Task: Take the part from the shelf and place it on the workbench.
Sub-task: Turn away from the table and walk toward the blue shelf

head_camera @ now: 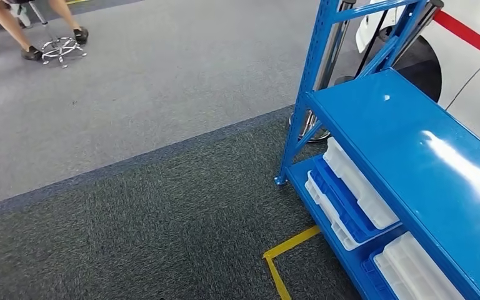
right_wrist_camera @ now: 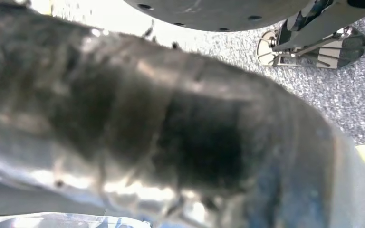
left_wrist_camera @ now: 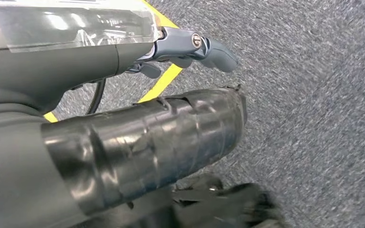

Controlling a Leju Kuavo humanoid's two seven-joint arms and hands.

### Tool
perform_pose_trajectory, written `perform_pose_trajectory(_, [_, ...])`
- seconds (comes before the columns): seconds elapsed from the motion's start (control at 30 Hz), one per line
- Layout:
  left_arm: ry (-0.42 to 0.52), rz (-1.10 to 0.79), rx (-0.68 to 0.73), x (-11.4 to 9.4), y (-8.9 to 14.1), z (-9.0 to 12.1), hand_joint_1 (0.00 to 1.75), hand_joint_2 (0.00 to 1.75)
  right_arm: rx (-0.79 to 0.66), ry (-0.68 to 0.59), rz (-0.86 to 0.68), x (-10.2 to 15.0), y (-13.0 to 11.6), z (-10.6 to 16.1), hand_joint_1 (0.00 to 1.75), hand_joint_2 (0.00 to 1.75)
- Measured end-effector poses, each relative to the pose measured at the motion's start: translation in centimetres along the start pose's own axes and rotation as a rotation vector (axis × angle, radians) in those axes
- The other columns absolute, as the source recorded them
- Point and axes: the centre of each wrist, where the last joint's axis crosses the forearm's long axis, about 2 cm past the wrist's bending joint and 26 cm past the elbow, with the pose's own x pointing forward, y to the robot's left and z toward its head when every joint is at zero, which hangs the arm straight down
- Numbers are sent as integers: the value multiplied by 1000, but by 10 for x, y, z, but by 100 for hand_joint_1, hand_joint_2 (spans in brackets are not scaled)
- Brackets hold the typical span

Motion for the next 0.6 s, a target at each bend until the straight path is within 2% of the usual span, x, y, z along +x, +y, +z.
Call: perform_pose_trajectory(0.6, [18,-6,-13,-3,0,1,0,0,6,28,15,-6,0,2,0,0])
